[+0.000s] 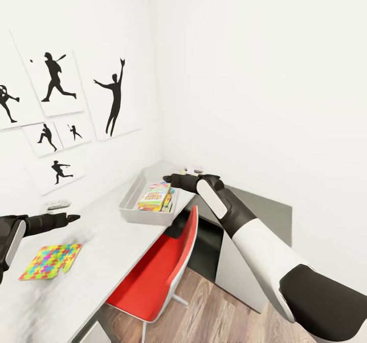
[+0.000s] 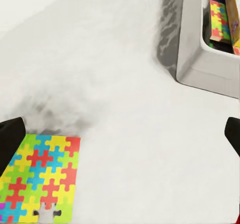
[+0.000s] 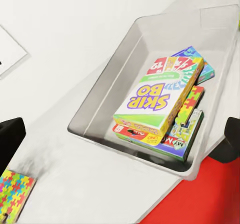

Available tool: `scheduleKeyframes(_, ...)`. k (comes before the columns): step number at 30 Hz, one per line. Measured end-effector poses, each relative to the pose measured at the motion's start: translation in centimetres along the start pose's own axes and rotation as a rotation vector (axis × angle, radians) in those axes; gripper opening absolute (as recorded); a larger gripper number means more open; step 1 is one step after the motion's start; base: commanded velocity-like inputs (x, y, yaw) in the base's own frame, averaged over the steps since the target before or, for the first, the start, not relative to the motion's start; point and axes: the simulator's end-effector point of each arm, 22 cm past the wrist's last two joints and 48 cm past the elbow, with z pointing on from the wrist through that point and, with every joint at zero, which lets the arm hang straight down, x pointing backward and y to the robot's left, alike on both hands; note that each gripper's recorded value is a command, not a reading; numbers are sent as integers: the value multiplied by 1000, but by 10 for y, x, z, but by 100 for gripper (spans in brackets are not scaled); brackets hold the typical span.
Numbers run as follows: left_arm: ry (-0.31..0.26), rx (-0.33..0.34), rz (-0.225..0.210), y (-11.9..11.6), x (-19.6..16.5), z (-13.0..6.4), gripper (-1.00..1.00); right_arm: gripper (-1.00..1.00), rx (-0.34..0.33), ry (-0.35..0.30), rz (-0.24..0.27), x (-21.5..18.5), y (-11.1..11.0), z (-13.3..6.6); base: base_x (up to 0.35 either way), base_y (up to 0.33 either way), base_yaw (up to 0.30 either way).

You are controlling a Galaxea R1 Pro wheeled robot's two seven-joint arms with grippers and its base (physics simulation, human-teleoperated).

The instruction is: Put all the toys in the child's room - the three board games (two on the bed and one on the table), the two jigsaw puzzles on the table, and the tennis ball on the table - inside the toy box on the table in the child's room.

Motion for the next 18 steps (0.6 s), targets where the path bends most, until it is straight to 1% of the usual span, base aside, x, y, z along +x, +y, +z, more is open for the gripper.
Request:
scheduleKeyframes(2, 0, -21, 0, 5, 0, 0, 100, 100, 0, -1, -1, 0, 0, 0, -41, 106, -18)
scheduleKeyframes(11, -3, -65, -6, 17, -1, -2, 100, 100, 2, -2, -4, -1, 0, 0, -10, 36, -4)
scheduleKeyframes(14, -2, -109, -7, 27, 0, -3, 100, 100, 2, -2, -5, -1, 0, 0, -1, 28, 0)
scheduleKeyframes(17, -2, -192, -10, 45, 1, -5, 100, 100, 3, -2, -5, -1, 0, 0, 0, 11, 0)
scheduleKeyframes(18, -1, -207, -10, 48, 1, -6, 100, 100, 3, -2, -5, -1, 0, 0, 0, 6, 0)
